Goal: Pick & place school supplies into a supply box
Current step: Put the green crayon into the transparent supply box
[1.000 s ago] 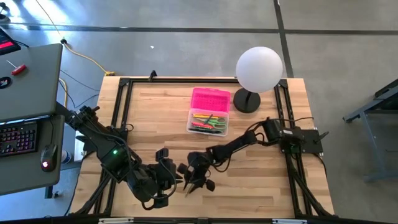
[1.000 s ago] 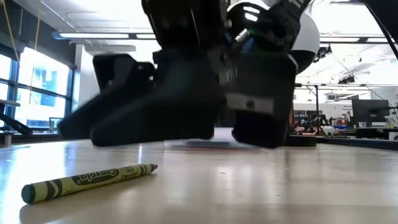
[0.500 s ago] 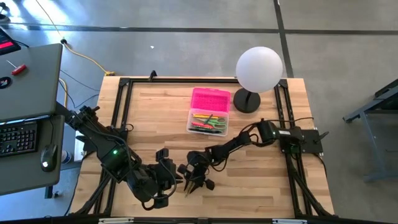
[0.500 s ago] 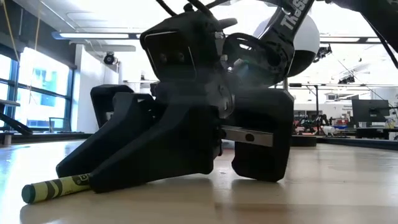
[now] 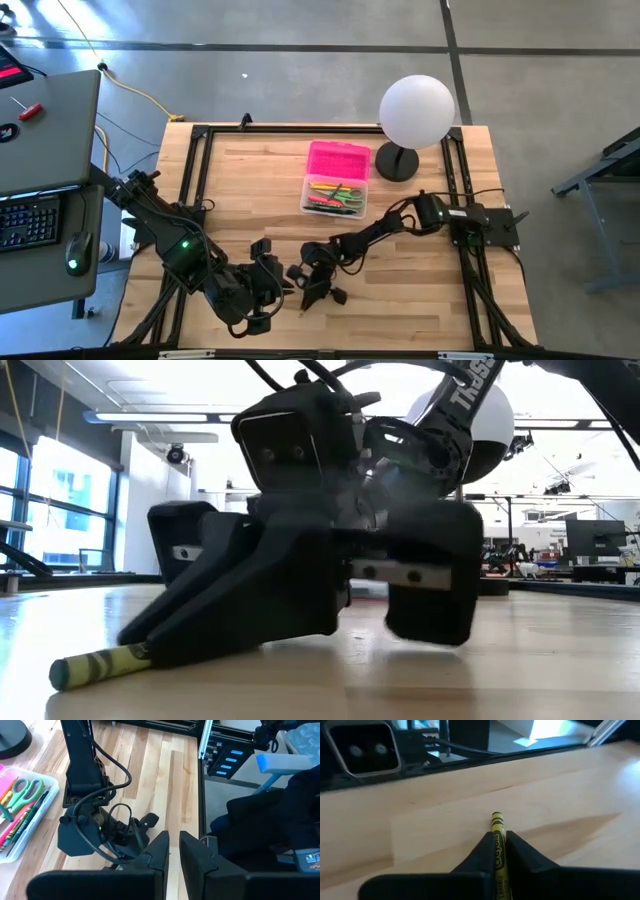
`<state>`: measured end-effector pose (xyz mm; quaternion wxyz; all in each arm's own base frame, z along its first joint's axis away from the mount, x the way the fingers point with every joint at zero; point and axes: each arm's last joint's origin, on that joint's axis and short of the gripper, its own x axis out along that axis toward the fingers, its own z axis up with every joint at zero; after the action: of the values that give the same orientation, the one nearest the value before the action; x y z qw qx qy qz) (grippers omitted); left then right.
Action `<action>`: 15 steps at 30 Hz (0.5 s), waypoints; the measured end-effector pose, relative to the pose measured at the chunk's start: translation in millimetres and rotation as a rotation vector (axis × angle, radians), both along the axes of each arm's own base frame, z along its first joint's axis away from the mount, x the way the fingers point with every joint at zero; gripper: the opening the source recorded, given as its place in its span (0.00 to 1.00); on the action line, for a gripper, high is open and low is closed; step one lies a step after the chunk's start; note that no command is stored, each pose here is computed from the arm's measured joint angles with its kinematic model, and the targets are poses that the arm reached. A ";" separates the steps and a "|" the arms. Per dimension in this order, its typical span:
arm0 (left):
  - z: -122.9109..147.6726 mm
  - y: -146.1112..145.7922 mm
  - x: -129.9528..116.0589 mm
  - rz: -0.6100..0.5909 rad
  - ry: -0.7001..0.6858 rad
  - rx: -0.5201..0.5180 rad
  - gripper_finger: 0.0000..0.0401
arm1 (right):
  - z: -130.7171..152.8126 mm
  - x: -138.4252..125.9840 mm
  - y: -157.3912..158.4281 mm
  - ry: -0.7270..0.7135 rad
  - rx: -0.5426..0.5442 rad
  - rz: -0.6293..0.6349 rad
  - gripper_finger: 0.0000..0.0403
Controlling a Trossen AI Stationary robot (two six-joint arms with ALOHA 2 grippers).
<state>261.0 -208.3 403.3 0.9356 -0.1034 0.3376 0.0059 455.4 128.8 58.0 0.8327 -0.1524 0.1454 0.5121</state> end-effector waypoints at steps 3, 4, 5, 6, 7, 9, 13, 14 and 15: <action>0.0 0.0 0.0 0.000 0.000 0.000 0.18 | 10.1 -0.3 -0.2 0.044 0.043 -0.009 0.02; 0.0 0.0 0.0 0.000 -0.001 0.000 0.18 | 15.1 -0.6 -2.1 0.065 0.052 -0.018 0.02; 0.0 0.0 0.0 0.000 0.000 0.000 0.18 | 21.3 -0.5 -4.6 0.075 0.064 -0.013 0.03; 0.0 0.0 0.0 0.000 0.000 0.000 0.18 | 28.3 -0.4 -8.4 0.081 0.074 -0.006 0.04; 0.0 0.0 0.0 0.000 -0.001 0.000 0.18 | 37.1 -0.3 -13.6 0.079 0.084 0.004 0.04; 0.0 0.0 0.0 0.000 -0.001 -0.001 0.18 | 55.3 -0.4 -24.1 0.059 0.080 0.008 0.03; 0.3 -0.2 0.2 0.000 -0.003 -0.003 0.18 | 78.5 -2.8 -49.4 0.065 0.017 -0.069 0.02; 0.4 -0.3 0.3 0.000 -0.005 -0.004 0.18 | 83.7 -3.8 -56.4 0.064 -0.003 -0.090 0.02; 0.5 -0.3 0.3 0.000 -0.005 -0.004 0.18 | 89.8 -5.3 -63.5 0.066 -0.023 -0.114 0.03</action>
<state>261.3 -208.6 403.8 0.9362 -0.1055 0.3352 0.0049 450.1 65.3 147.7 0.8533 -0.1366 0.1872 0.4671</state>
